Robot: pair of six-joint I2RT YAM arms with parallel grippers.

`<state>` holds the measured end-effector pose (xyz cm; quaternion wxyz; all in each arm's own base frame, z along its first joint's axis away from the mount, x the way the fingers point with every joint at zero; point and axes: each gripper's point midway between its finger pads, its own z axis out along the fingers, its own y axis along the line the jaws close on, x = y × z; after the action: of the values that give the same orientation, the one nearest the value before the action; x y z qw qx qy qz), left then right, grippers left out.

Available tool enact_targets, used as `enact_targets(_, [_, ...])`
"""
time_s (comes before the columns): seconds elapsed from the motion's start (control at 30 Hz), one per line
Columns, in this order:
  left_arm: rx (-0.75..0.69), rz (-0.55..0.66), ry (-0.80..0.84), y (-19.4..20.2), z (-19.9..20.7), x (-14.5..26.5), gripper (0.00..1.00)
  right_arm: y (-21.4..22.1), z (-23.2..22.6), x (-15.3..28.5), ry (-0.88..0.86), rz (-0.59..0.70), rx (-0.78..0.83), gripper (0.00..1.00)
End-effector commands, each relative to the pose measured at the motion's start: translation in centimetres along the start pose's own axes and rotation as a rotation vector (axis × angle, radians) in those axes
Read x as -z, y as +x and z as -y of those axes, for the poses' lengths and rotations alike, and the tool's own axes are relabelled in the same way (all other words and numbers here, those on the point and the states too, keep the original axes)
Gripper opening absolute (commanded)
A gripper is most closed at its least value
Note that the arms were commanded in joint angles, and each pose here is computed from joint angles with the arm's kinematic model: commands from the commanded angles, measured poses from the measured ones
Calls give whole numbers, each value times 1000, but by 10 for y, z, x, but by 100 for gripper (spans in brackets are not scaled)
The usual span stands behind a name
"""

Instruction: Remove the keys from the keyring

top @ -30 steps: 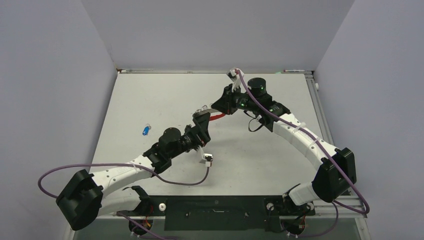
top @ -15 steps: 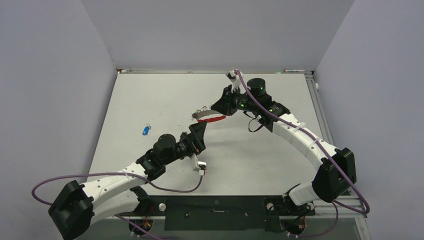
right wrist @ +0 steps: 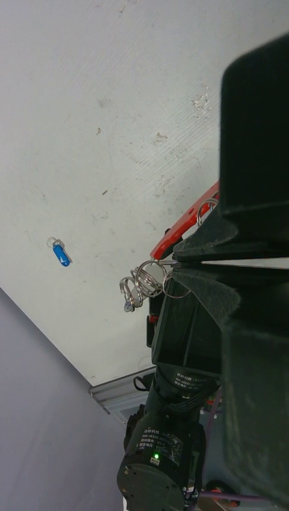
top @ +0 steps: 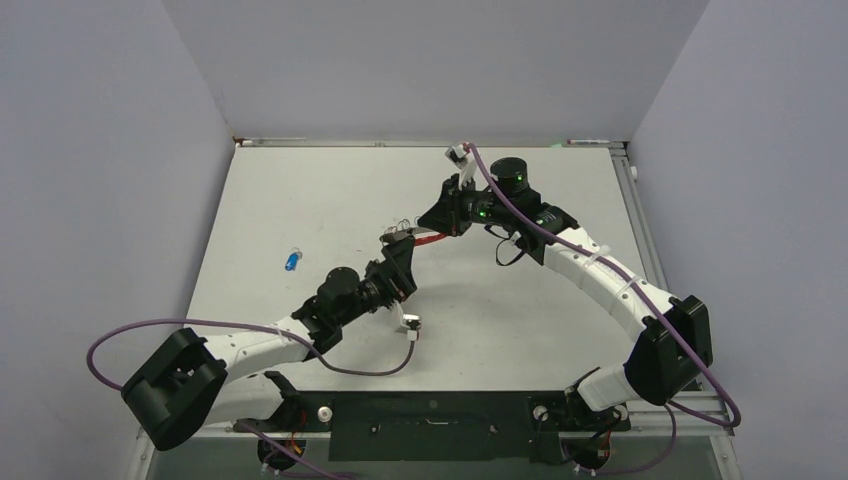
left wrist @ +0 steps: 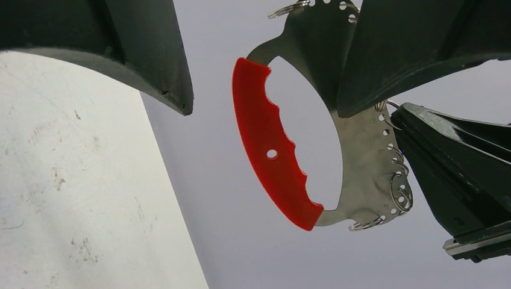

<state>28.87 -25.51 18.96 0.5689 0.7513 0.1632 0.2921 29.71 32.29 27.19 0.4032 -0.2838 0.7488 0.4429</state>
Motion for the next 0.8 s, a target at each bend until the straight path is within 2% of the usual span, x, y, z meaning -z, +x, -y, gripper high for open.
enact_targets(0.0, [-11,-43,-175,12,-39,3,84,-28,-23,8,-58,52,69,5])
enact_targets(0.17, [24,4,-239,7,-59,10,70,-23,-17,4,-43,36,59,5])
enact_targets(0.33, [51,63,-234,-3,-63,18,40,-23,-14,1,-42,34,52,5])
enact_targets(0.47, [72,108,-233,-10,-67,22,23,-24,-13,-1,-40,38,55,5])
enact_targets(0.77, [191,168,-267,-13,-95,30,0,-15,-5,-5,-22,17,62,5])
